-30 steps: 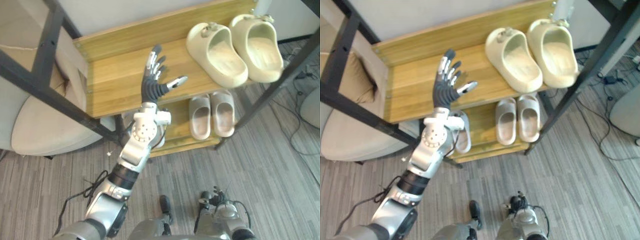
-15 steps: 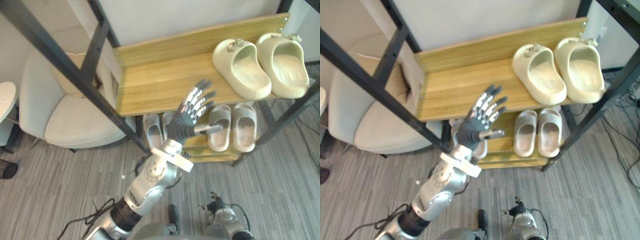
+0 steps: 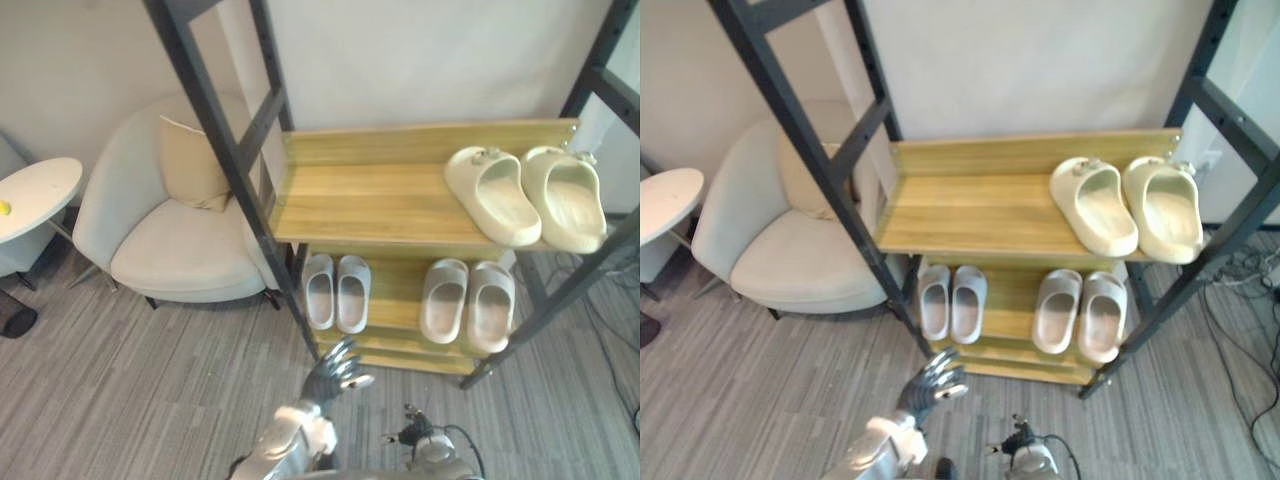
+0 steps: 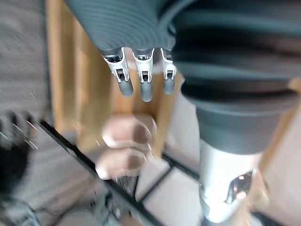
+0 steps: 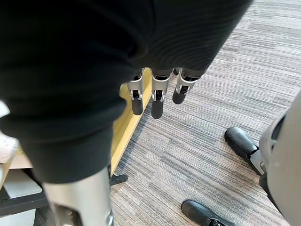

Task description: Organize the slippers on the shoe rack

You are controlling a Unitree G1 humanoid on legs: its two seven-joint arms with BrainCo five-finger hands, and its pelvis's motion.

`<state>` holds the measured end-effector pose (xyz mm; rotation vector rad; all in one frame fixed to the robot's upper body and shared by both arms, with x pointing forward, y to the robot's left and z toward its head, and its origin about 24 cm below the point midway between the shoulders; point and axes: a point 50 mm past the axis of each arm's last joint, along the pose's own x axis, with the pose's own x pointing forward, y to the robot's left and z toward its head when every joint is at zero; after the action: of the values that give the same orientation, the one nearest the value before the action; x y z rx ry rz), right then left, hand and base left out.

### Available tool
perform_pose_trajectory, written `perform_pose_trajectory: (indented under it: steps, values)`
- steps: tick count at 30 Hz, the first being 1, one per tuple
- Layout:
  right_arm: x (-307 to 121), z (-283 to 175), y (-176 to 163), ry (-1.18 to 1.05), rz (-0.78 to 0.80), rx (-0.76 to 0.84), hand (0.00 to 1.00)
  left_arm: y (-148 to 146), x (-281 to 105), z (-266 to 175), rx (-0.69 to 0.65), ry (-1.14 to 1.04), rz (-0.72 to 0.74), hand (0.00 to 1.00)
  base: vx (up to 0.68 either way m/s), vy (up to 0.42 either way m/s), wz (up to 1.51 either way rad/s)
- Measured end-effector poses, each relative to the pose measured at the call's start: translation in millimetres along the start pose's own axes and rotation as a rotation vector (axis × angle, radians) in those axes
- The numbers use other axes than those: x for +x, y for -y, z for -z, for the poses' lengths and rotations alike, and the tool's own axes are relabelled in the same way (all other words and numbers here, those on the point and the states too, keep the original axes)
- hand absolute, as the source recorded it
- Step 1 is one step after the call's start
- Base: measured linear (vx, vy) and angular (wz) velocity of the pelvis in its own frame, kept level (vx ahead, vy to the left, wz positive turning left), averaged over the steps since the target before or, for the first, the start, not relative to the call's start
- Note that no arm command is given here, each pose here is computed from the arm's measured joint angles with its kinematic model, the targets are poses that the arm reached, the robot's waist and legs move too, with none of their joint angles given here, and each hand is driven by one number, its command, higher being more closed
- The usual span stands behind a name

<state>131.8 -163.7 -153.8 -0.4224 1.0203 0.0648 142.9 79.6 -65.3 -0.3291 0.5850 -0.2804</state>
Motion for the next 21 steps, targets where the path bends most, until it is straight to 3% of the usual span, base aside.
perform_pose_trajectory:
  steps: [12, 21]
  values:
    - [-1, 7, 4, -0.003, 0.01, 0.088, 0.0, -101, -37, 64, 0.104, -0.292, -0.477, 0.0, 0.05, 0.004, 0.09]
    - [0, -2, 0, 0.02, 0.003, 0.107, 0.0, -120, -33, 61, 0.153, -0.303, -0.609, 0.0, 0.03, 0.009, 0.0]
